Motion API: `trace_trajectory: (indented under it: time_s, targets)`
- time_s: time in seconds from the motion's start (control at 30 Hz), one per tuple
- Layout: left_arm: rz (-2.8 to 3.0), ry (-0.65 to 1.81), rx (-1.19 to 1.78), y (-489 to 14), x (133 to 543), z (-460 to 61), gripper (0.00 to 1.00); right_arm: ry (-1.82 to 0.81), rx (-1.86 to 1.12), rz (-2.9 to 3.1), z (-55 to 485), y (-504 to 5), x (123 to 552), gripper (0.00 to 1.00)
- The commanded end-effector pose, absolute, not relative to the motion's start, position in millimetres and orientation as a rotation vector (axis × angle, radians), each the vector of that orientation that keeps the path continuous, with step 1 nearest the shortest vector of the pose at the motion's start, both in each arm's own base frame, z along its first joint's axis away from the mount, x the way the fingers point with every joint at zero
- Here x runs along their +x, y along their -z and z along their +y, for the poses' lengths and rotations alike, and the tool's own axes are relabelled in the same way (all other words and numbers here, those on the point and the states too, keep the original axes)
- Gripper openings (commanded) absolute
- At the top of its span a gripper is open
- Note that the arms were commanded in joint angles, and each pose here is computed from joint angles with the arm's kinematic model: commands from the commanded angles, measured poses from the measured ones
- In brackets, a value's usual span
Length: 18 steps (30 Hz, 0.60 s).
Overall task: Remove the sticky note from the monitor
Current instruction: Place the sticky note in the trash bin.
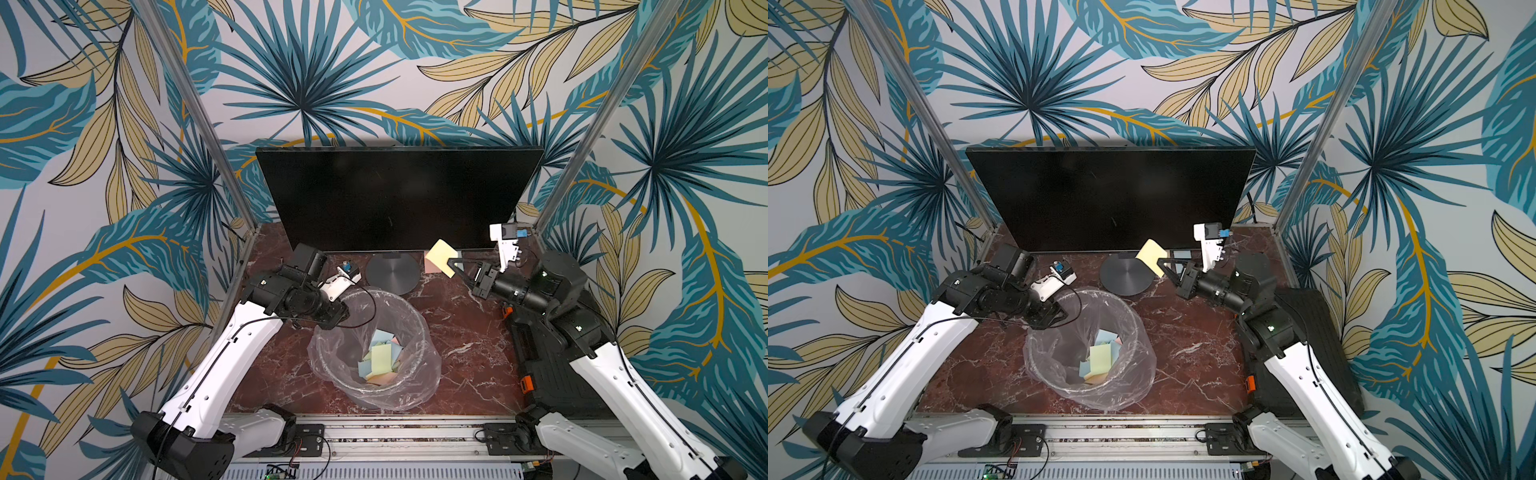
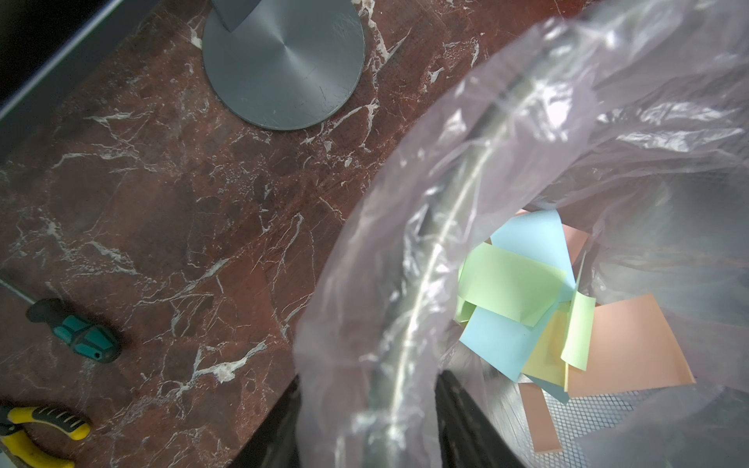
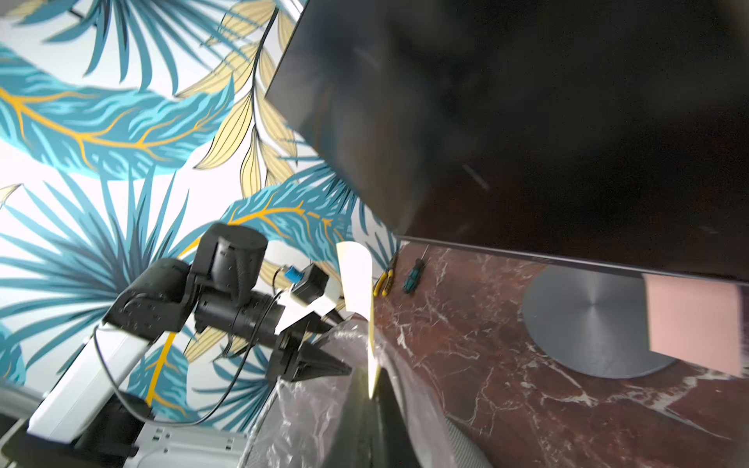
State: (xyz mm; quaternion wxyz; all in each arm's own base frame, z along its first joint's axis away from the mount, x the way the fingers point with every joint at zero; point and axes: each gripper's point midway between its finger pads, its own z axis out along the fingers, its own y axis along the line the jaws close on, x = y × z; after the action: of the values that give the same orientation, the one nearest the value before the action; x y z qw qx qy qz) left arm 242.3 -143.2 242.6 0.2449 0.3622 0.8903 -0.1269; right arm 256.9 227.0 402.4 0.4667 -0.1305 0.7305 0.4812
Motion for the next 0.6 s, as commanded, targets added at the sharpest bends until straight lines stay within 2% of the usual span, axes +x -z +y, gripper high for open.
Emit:
trace_trajectory:
  time_s: [0.0, 0.57]
  targets:
    - [2.411, 0.353, 0.992, -244, 240, -144, 0.52, -1.058, -0.515, 1.931, 247, -364, 241, 0.00]
    - [2.415, 0.348, 0.993, -244, 242, -144, 0.52, -0.906, -1.151, 2.075, 353, -298, 176, 0.00]
